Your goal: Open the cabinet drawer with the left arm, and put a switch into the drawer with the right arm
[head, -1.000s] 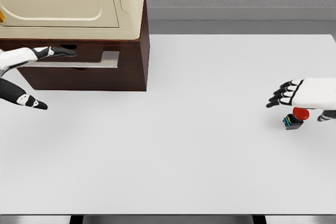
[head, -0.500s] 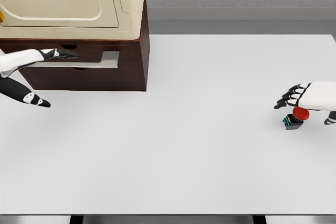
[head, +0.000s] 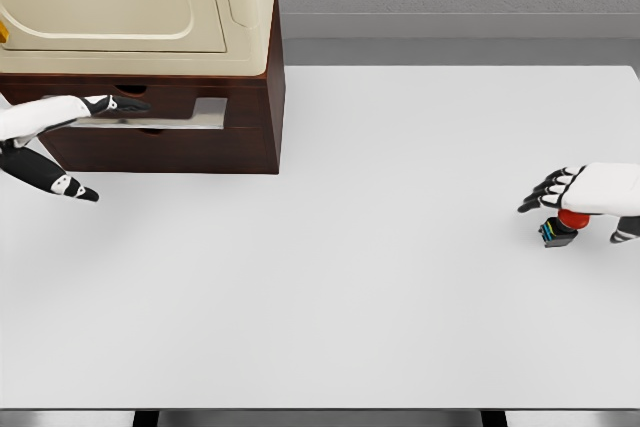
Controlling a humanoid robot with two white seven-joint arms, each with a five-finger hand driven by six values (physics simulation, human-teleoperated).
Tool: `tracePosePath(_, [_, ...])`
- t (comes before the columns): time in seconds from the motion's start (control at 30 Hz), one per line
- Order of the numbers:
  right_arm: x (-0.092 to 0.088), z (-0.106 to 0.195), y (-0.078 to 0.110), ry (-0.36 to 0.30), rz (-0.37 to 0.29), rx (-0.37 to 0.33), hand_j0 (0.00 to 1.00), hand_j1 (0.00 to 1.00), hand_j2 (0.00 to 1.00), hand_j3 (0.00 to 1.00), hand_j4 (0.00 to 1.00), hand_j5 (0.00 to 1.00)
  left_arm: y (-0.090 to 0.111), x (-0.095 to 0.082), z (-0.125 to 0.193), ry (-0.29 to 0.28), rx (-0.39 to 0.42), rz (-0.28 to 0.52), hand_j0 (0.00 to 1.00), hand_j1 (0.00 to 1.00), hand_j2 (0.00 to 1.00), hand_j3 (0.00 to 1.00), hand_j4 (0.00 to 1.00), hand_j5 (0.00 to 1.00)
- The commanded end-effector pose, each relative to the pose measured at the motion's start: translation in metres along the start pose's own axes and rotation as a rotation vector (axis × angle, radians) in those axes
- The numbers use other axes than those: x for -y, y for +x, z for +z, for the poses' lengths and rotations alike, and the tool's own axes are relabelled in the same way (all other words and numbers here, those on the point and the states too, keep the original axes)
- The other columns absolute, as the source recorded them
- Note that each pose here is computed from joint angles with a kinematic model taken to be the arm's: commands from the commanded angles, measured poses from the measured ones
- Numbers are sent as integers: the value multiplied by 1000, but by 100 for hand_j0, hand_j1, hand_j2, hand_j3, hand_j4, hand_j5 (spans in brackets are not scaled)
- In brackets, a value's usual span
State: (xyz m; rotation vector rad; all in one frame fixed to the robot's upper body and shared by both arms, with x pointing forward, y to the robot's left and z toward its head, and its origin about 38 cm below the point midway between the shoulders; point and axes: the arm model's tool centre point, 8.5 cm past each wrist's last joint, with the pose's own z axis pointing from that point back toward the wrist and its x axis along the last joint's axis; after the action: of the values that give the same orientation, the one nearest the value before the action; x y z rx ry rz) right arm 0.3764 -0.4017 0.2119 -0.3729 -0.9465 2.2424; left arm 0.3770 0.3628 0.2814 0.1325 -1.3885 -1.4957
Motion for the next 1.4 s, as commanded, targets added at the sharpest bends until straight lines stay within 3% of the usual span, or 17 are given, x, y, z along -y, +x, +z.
tracePosePath(0.0, [0,-2,-1,-5,-9,0,100,100,100,100,100,100,-1,-1,-1,8,-13,0,99,99,99,99,99,99])
tracePosePath(0.33, [1,-7,4,-9,-5,16,100,100,100,100,100,100,-8,0,-1,27,-66,1,98,98,98,98,98,98])
tracePosePath(0.57, [-1,-13,7,-11,-8,31,100,100,100,100,100,100,-10,10,-8,6,-71,-7,98,98,98,98,98,98])
tracePosePath(0.93, [1,-9,7,-11,0,27,100,100,100,100,100,100,-11,14,-9,-2,-68,-3,89,89,89,89,89,89])
tracePosePath(1.37, [4,-9,12,-12,13,38,100,100,100,100,100,100,-1,20,-8,-70,21,-44,90,90,90,90,90,90])
